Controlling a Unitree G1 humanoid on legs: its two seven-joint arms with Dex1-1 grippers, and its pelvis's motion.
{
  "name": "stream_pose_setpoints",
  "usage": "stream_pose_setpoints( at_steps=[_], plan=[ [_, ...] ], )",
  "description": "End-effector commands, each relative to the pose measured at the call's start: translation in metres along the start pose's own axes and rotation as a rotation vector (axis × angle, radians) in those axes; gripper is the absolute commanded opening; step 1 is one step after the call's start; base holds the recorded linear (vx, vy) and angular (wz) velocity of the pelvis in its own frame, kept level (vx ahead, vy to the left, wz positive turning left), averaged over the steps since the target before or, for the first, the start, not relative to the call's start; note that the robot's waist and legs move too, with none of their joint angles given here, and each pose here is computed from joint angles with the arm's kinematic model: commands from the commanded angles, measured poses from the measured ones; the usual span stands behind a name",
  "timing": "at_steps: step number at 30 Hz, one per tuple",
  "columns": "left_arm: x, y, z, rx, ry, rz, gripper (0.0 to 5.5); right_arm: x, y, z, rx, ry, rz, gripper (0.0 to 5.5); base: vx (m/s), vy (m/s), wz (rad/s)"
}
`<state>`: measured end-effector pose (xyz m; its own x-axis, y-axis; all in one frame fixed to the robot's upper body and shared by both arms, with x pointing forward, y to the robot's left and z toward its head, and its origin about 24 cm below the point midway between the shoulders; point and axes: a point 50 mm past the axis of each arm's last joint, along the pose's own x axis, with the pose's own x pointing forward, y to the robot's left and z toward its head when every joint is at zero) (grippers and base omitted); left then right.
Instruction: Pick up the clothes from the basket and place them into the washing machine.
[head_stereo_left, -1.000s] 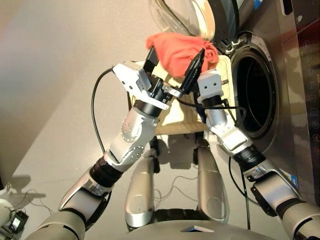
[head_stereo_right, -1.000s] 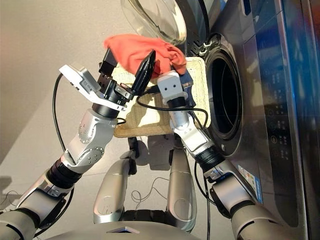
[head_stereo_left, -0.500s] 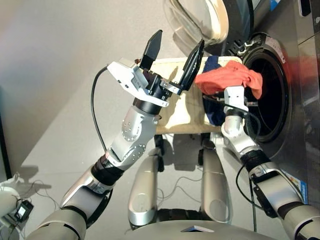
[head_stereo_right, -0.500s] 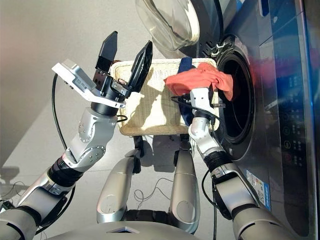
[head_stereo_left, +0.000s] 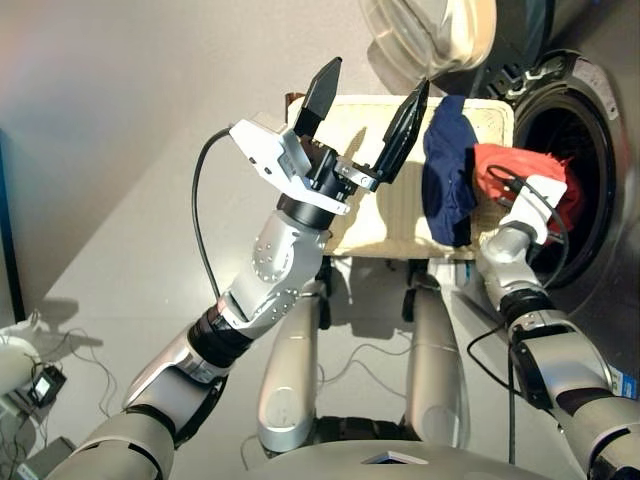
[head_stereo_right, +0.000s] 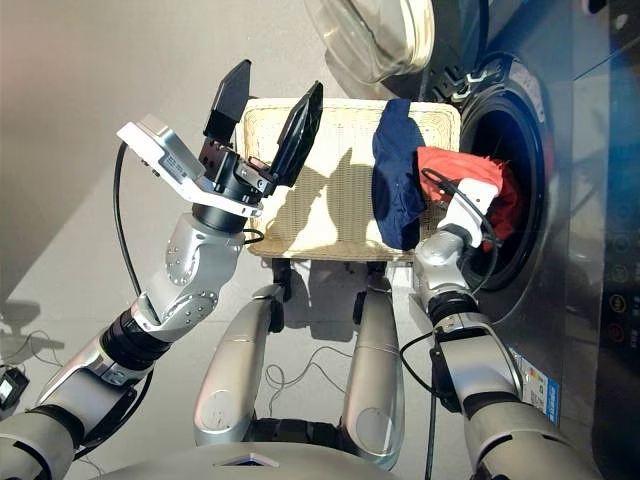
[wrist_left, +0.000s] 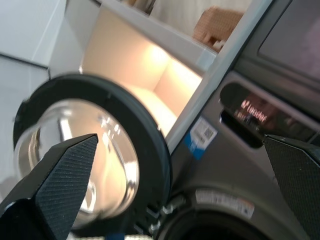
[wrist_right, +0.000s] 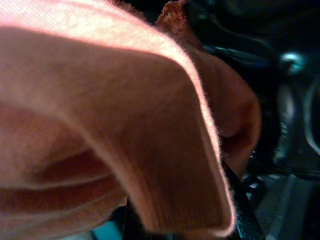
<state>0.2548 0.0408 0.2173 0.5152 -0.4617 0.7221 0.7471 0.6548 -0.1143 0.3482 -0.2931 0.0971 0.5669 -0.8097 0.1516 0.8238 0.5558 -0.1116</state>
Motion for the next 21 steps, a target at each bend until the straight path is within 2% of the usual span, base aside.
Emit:
stream_pose_setpoints(
  at_steps=[1, 8, 15, 21],
  plan=[
    [0.005, -0.011, 0.02, -0.02, -0.13, -0.035, 5.5, 0.033, -0.034, 0.036, 0.147, -0.084, -0.196, 0.0, 0.0, 0.0, 0.0],
    [0.001, -0.011, 0.014, -0.019, -0.095, -0.023, 5.5, 0.066, -0.075, 0.075, 0.223, -0.142, -0.348, 0.0, -0.016, -0.002, 0.027],
    [0.001, -0.006, 0.026, 0.006, -0.141, 0.009, 5.5, 0.087, -0.117, 0.117, 0.361, -0.212, -0.493, 0.0, 0.0, 0.0, 0.0],
    [0.001, 0.001, 0.03, 0.032, -0.145, 0.029, 5.5, 0.096, -0.146, 0.119, 0.459, -0.171, -0.582, 0.0, 0.0, 0.0, 0.0]
  ],
)
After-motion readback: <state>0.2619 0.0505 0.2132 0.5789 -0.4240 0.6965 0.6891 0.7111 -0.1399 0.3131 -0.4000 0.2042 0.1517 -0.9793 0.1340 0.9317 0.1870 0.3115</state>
